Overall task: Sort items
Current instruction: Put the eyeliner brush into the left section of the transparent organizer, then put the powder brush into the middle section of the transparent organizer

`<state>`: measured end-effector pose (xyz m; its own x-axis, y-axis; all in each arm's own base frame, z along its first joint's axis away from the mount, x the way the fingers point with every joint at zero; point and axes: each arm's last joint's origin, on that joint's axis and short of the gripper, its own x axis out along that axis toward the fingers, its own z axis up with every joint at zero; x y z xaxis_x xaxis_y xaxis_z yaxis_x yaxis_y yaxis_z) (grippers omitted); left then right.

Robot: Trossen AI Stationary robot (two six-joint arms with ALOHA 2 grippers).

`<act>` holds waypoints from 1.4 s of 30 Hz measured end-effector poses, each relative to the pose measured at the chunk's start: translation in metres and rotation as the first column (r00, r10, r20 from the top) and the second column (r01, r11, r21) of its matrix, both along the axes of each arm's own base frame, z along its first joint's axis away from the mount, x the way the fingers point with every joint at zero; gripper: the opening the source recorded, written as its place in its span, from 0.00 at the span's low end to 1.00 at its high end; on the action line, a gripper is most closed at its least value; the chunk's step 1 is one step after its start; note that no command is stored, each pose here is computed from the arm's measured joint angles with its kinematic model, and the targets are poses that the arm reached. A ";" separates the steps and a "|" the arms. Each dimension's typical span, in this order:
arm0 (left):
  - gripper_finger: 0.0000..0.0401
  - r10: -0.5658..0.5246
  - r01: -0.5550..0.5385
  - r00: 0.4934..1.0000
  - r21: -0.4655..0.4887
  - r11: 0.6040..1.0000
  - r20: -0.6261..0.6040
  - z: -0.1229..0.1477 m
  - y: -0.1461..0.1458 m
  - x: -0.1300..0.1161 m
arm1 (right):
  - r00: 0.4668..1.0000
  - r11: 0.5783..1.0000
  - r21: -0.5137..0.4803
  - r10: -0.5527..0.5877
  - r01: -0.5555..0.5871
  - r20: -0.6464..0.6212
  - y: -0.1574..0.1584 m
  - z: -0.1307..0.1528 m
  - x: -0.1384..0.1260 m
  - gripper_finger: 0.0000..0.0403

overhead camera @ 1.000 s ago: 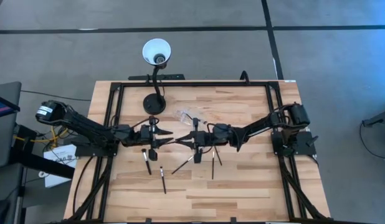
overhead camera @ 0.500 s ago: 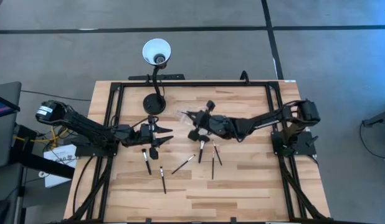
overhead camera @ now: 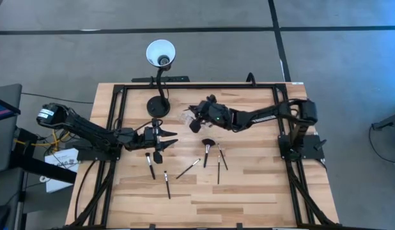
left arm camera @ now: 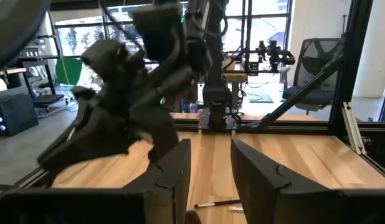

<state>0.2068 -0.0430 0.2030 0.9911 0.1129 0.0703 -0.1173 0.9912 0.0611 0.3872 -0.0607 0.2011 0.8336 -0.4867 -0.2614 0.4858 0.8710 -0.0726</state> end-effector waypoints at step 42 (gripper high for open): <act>0.27 -0.179 0.153 0.983 -0.338 0.929 -0.049 -0.026 -0.005 -0.014 | 0.930 0.976 -0.029 0.198 -0.218 -0.310 0.062 0.056 -0.019 0.21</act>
